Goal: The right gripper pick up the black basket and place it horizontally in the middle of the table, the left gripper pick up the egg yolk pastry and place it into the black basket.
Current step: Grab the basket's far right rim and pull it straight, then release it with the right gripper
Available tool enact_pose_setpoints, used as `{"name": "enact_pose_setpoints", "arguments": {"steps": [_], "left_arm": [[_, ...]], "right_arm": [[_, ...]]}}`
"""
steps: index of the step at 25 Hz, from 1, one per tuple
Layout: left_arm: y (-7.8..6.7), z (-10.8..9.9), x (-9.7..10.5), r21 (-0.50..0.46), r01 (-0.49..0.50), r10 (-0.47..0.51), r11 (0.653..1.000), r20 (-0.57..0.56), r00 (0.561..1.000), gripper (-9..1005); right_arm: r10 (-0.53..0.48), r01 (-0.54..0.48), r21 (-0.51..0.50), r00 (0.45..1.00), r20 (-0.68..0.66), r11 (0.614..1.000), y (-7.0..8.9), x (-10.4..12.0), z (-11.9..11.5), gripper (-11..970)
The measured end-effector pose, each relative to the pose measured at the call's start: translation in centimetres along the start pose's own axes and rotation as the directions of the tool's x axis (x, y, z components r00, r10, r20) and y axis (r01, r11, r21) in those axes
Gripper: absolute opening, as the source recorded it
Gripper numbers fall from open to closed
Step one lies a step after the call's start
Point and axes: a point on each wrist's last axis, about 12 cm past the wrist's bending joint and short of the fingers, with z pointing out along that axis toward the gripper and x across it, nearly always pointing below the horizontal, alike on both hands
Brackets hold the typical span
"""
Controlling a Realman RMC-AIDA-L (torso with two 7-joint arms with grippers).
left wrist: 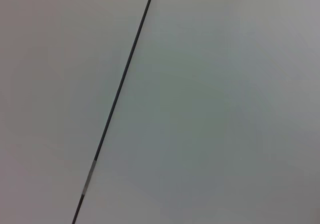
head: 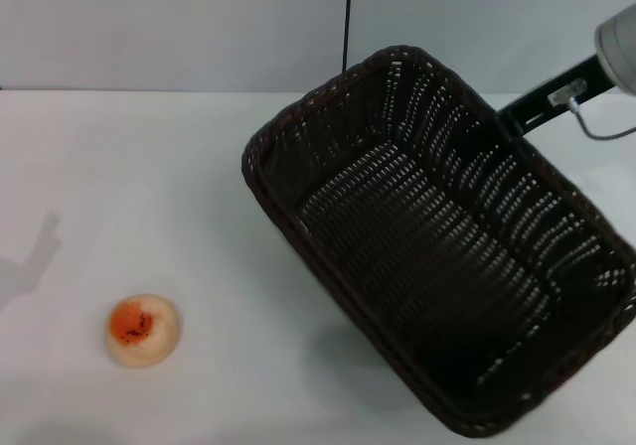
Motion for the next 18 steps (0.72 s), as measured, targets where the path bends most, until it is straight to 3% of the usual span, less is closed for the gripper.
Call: {"name": "enact_pose_setpoints", "arguments": {"steps": [3, 4, 5, 6, 8, 9, 10, 11, 12, 14, 18], "left_arm": [[0.0, -0.1, 0.0, 0.001, -0.005, 0.005, 1.000, -0.002, 1.000, 831], [0.0, 0.0, 0.0, 0.007, -0.005, 0.005, 1.000, -0.007, 1.000, 831], [0.0, 0.0, 0.0, 0.007, -0.005, 0.005, 1.000, -0.007, 1.000, 831], [-0.1, 0.1, 0.1, 0.011, -0.005, 0.005, 1.000, -0.010, 1.000, 831], [-0.1, 0.2, 0.1, 0.017, -0.005, 0.005, 1.000, -0.013, 1.000, 831], [-0.1, 0.3, 0.1, 0.019, -0.006, 0.007, 1.000, -0.015, 1.000, 831], [-0.1, 0.3, 0.1, 0.019, -0.006, 0.007, 1.000, -0.015, 1.000, 831], [-0.2, 0.2, 0.2, 0.018, -0.012, 0.012, 1.000, -0.016, 1.000, 831], [-0.2, 0.2, 0.2, 0.018, -0.012, 0.012, 1.000, -0.016, 1.000, 830], [-0.3, 0.1, 0.3, 0.017, -0.017, 0.017, 1.000, -0.015, 1.000, 830], [-0.6, 0.0, 0.6, 0.003, -0.001, 0.001, 1.000, -0.009, 1.000, 830]], "right_arm": [[-0.106, 0.106, -0.010, 0.994, -0.024, 0.994, 0.3, -0.5, -0.5, 165], [-0.236, 0.235, -0.026, 0.970, -0.058, 0.972, 0.8, -1.0, -0.6, 165], [-0.236, 0.235, -0.026, 0.970, -0.058, 0.972, 0.8, -1.0, -0.6, 165], [-0.332, 0.331, -0.027, 0.940, -0.081, 0.943, 1.1, -1.4, -0.5, 165], [-0.383, 0.382, -0.020, 0.920, -0.088, 0.924, 1.3, -1.8, -0.4, 165], [-0.474, 0.475, -0.011, 0.876, -0.093, 0.880, 1.8, -2.5, -0.3, 165], [-0.474, 0.475, -0.011, 0.876, -0.093, 0.880, 1.8, -2.5, -0.3, 165], [-0.546, 0.547, -0.013, 0.834, -0.085, 0.837, 2.3, -3.1, -0.1, 165], [-0.546, 0.547, -0.013, 0.834, -0.085, 0.837, 2.3, -3.1, -0.1, 165], [-0.629, 0.628, -0.028, 0.776, -0.045, 0.777, 3.3, -3.8, 0.5, 165], [-0.681, 0.680, -0.055, 0.732, 0.000, 0.731, 4.5, -4.4, 1.5, 165]]}}
